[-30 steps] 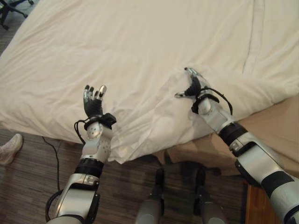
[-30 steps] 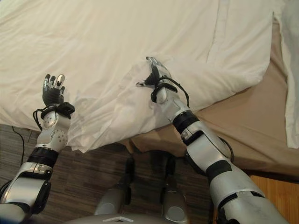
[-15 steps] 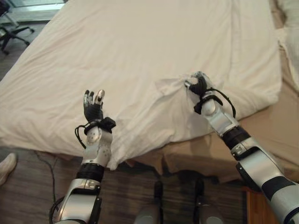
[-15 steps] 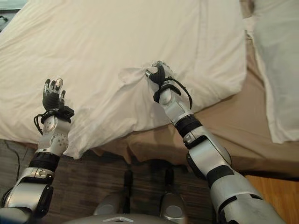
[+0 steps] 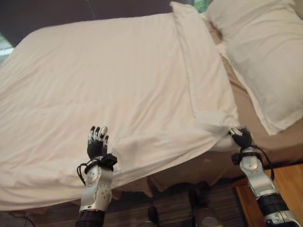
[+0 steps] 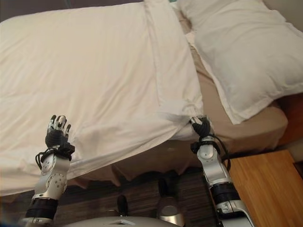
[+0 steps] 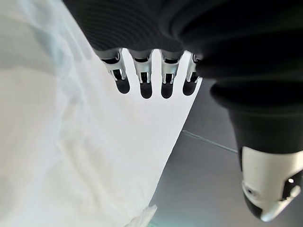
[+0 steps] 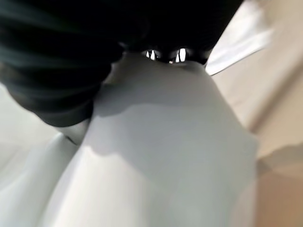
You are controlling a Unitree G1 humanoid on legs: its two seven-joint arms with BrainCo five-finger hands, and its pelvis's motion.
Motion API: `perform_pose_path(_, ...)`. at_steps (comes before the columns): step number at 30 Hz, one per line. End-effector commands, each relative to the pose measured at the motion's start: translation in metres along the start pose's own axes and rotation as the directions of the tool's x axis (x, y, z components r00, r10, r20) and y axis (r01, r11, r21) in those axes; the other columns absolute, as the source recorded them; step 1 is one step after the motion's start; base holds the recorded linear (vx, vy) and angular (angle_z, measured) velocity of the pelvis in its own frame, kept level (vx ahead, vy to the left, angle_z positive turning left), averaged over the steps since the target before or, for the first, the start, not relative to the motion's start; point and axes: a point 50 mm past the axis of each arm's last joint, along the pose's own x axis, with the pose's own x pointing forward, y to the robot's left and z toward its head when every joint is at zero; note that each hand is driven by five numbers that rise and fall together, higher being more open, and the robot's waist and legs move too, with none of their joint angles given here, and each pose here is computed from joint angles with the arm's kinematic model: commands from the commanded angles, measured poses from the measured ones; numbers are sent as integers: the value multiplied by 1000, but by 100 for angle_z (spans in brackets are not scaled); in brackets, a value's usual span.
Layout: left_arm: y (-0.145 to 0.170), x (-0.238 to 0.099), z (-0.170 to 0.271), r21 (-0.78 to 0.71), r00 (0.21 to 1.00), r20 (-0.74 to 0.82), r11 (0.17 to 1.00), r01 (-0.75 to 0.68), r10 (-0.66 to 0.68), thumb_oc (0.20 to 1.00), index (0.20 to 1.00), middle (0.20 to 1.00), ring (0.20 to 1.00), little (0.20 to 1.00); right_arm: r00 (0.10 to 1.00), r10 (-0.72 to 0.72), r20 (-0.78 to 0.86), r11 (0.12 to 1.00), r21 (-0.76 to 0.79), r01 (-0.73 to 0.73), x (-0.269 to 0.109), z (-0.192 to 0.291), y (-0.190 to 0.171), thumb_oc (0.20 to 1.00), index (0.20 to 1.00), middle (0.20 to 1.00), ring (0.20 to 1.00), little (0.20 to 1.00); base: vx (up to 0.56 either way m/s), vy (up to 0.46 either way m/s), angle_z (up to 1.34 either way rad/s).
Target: Making the bed.
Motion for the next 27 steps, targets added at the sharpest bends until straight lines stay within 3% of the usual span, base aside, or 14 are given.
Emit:
perform_pose_path(1, -2, 4, 16, 49, 996, 81, 998, 33, -37, 1000, 1000, 1000, 1000, 1000, 970, -245, 3, 970, 0, 245, 14, 0, -50, 200, 200, 200, 200, 200, 5, -42, -31)
perform_pose_path(6, -3, 0, 18, 27, 995, 103, 1000, 11, -13, 1000, 1000, 1000, 1000, 1000, 961, -248, -125, 969, -29, 246, -14, -41, -50, 200, 200, 200, 200, 200, 10, -38, -15)
perform_pose_path(12, -7, -1, 22, 29, 991, 134, 1000, -5, 1, 1000, 1000, 1000, 1000, 1000, 937, -161, -310, 978, -181, 108, -52, -97, -34, 200, 200, 200, 200, 200, 8, -44, -16)
perform_pose_path(13, -7, -1, 24, 27, 989, 150, 1000, -15, 11, 1000, 1000, 1000, 1000, 1000, 897, -138, -419, 967, -255, 30, -74, -126, -30, 200, 200, 200, 200, 200, 7, -42, -3)
perform_pose_path(14, -7, -1, 24, 26, 988, 153, 999, -19, 15, 1000, 1000, 1000, 1000, 1000, 876, -138, -461, 962, -273, 8, -82, -136, -28, 1000, 1000, 1000, 1000, 1000, 5, -58, 3)
perform_pose_path(16, -12, 1, 24, 16, 988, 154, 1000, -10, 7, 1000, 1000, 1000, 1000, 1000, 758, -107, -644, 940, -313, -133, -111, -175, -16, 1000, 1000, 1000, 1000, 1000, 2, -37, 4)
perform_pose_path(17, -12, 1, 24, 16, 988, 155, 1000, -10, 7, 1000, 1000, 1000, 1000, 1000, 759, -107, -643, 941, -313, -132, -111, -174, -15, 1000, 1000, 1000, 1000, 1000, 4, -37, 5)
perform_pose_path(19, -22, 2, 25, 33, 987, 155, 999, 26, -31, 1000, 1000, 1000, 1000, 1000, 597, -126, -792, 936, -294, -192, -139, -203, -10, 1000, 1000, 1000, 1000, 1000, 9, -39, 9)
perform_pose_path(21, -28, 4, 25, 43, 987, 151, 998, 55, -61, 1000, 1000, 1000, 1000, 1000, 501, -135, -855, 949, -257, -183, -146, -212, -13, 1000, 1000, 1000, 1000, 1000, 5, -14, 4)
perform_pose_path(22, -31, 5, 28, 49, 984, 156, 996, 76, -83, 1000, 1000, 1000, 1000, 1000, 431, -163, -888, 951, -258, -171, -154, -219, -22, 1000, 1000, 1000, 1000, 1000, 0, 0, 0)
perform_pose_path(23, -31, 5, 28, 48, 984, 157, 996, 77, -83, 1000, 1000, 1000, 1000, 1000, 431, -163, -887, 951, -257, -169, -154, -219, -22, 1000, 1000, 1000, 1000, 1000, 5, -21, 3)
perform_pose_path(27, -33, 3, 30, 58, 981, 136, 990, 128, -135, 1000, 1000, 1000, 1000, 1000, 259, -259, -931, 931, -312, -189, -175, -235, -65, 1000, 1000, 1000, 1000, 1000, 0, -17, 16)
